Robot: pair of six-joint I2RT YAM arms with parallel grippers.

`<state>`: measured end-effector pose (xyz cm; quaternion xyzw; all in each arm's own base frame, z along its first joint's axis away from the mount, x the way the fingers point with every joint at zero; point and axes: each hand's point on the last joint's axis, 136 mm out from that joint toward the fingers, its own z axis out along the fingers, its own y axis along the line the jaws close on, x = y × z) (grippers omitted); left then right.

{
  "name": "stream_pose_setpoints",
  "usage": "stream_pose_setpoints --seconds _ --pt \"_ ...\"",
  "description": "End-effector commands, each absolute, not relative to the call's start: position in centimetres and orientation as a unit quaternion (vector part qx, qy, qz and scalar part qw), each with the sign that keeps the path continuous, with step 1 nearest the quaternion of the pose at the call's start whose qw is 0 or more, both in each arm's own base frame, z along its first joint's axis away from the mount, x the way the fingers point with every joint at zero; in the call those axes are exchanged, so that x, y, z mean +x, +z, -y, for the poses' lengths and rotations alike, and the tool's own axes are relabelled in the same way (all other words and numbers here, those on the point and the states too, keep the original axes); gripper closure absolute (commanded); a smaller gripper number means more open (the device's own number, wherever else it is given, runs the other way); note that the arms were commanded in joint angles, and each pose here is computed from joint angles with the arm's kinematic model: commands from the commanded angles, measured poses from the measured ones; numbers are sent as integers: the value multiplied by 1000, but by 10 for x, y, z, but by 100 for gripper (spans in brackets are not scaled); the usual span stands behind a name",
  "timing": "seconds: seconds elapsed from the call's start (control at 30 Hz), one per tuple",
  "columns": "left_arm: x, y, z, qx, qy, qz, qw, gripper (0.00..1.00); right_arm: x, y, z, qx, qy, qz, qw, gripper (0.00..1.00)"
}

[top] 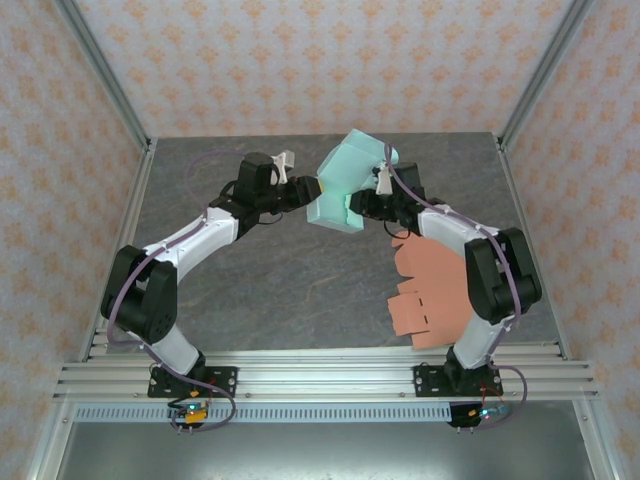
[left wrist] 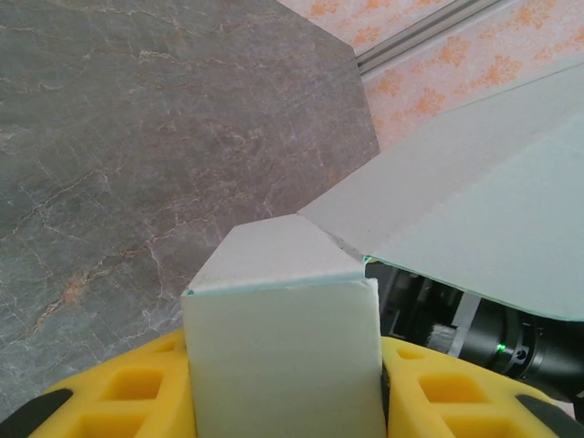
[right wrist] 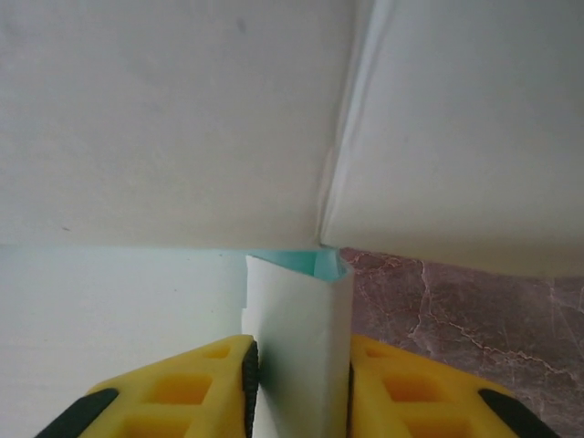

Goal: Fold the paper box

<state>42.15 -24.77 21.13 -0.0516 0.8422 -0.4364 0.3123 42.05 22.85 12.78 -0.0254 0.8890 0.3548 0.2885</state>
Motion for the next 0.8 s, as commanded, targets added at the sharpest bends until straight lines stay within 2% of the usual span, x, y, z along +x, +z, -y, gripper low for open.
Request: stream_pose_setpoints --seconds 0.0,0.07,0.13,0.17,0.43,0.53,0.63,0.77 --pt "414 255 255 -10 -463 -812 355 72 426 129 -230 -24 339 -893 296 62" --pt "412 258 254 2 -459 -812 360 72 424 128 -230 -28 338 -892 297 63" --pt "411 258 252 4 -452 -816 360 72 424 128 -230 -27 340 -891 300 75" --pt "411 258 252 3 -452 -817 359 72 425 129 -230 -25 341 -890 300 76" --pt "411 255 254 3 -452 -818 355 72 436 131 -221 -15 302 -899 317 78" --pt "411 256 257 7 -458 -813 359 72 440 122 -211 -11 249 -911 327 80" --pt "413 255 260 5 -462 -813 355 72 444 107 -203 17 178 -922 345 88" --pt "414 263 274 18 -476 -804 355 72 444 106 -189 77 87 -910 399 92"
